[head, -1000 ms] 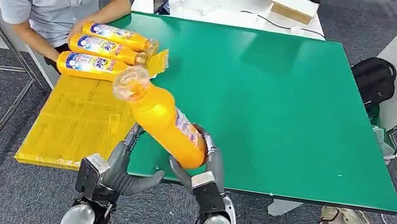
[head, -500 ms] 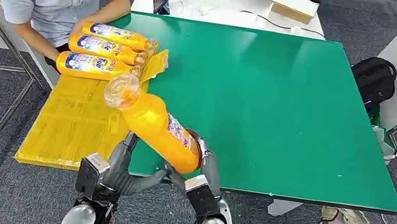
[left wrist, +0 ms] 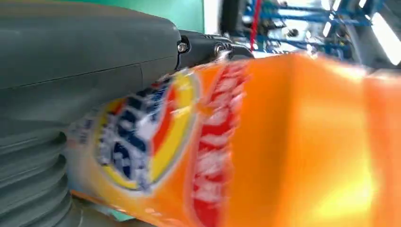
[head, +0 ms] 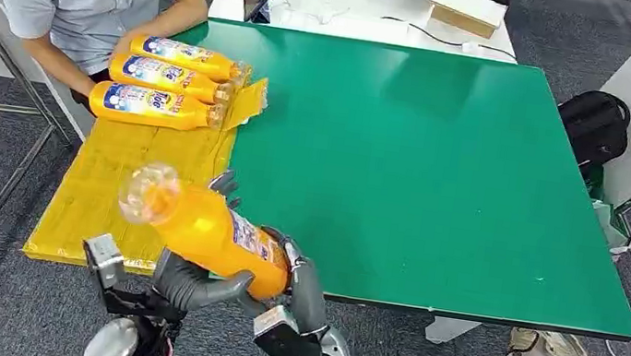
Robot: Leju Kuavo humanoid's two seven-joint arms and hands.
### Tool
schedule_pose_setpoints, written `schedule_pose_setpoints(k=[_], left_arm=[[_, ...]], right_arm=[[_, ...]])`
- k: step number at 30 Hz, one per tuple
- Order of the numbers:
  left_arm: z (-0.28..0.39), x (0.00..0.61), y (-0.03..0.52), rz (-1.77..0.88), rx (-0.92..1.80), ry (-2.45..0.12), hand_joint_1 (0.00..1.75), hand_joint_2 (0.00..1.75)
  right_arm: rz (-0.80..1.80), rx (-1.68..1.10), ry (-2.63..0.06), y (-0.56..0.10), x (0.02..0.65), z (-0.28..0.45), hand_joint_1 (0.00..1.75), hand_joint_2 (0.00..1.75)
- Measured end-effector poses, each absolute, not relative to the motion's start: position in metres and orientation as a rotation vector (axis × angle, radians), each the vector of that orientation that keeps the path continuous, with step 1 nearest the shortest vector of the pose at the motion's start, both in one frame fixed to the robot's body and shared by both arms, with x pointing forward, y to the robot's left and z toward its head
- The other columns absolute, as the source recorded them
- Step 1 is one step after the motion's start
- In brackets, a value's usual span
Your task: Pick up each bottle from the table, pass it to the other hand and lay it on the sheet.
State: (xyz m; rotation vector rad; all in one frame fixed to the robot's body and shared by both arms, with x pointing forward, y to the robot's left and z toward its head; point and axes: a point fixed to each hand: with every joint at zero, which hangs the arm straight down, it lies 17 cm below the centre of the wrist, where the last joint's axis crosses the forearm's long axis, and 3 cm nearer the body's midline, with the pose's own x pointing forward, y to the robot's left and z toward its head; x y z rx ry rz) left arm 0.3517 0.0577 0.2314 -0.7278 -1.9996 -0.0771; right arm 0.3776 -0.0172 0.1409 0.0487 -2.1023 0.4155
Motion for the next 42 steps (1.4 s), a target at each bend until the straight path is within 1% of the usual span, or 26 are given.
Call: schedule_pose_setpoints(k=[14, 15, 16, 20, 27, 28, 29, 31, 32, 38, 42], left_arm=[[0.243, 0.341, 0.054, -0.115, -0.781, -2.019, 0.00, 1.75], [0.243, 0.340, 0.053, -0.119, -0.787, -2.015, 0.42, 1.75], [0.242, 0.340, 0.053, -0.122, -0.789, -2.010, 1.75, 1.75], [0.224, 0.346, 0.044, -0.188, -0.754, -1.915, 1.75, 1.75], [0.206, 0.353, 0.041, -0.170, -0.776, -1.831, 1.75, 1.75], [0.205, 0.353, 0.041, -0.171, -0.776, -1.829, 1.75, 1.75], [0.204, 0.354, 0.041, -0.170, -0.777, -1.825, 1.75, 1.75], [0.203, 0.355, 0.040, -0.172, -0.778, -1.815, 1.75, 1.75], [0.203, 0.356, 0.040, -0.173, -0.778, -1.811, 1.75, 1.75], [0.191, 0.368, 0.046, -0.119, -0.740, -1.762, 1.75, 1.75], [0.184, 0.390, 0.077, -0.034, -0.620, -1.770, 1.75, 1.75]], right_arm=[[0.506, 0.036, -2.090, -0.009, 0.372, 0.125, 1.75, 1.75], [0.509, 0.033, -2.090, -0.009, 0.372, 0.125, 1.75, 1.75], [0.513, 0.025, -2.093, -0.009, 0.371, 0.125, 1.75, 1.75], [0.535, -0.043, -2.099, -0.013, 0.373, 0.120, 1.75, 1.75], [0.561, -0.095, -2.081, -0.017, 0.372, 0.109, 1.75, 1.75], [0.564, -0.096, -2.080, -0.016, 0.372, 0.108, 1.52, 1.75], [0.567, -0.097, -2.079, -0.016, 0.372, 0.107, 0.00, 1.75], [0.574, -0.103, -2.083, -0.016, 0.372, 0.107, 0.00, 1.75], [0.577, -0.106, -2.084, -0.015, 0.372, 0.107, 0.00, 0.00], [0.628, -0.110, -2.143, -0.004, 0.367, 0.119, 0.00, 0.00], [0.682, -0.123, -2.190, 0.001, 0.361, 0.126, 0.00, 0.00]])
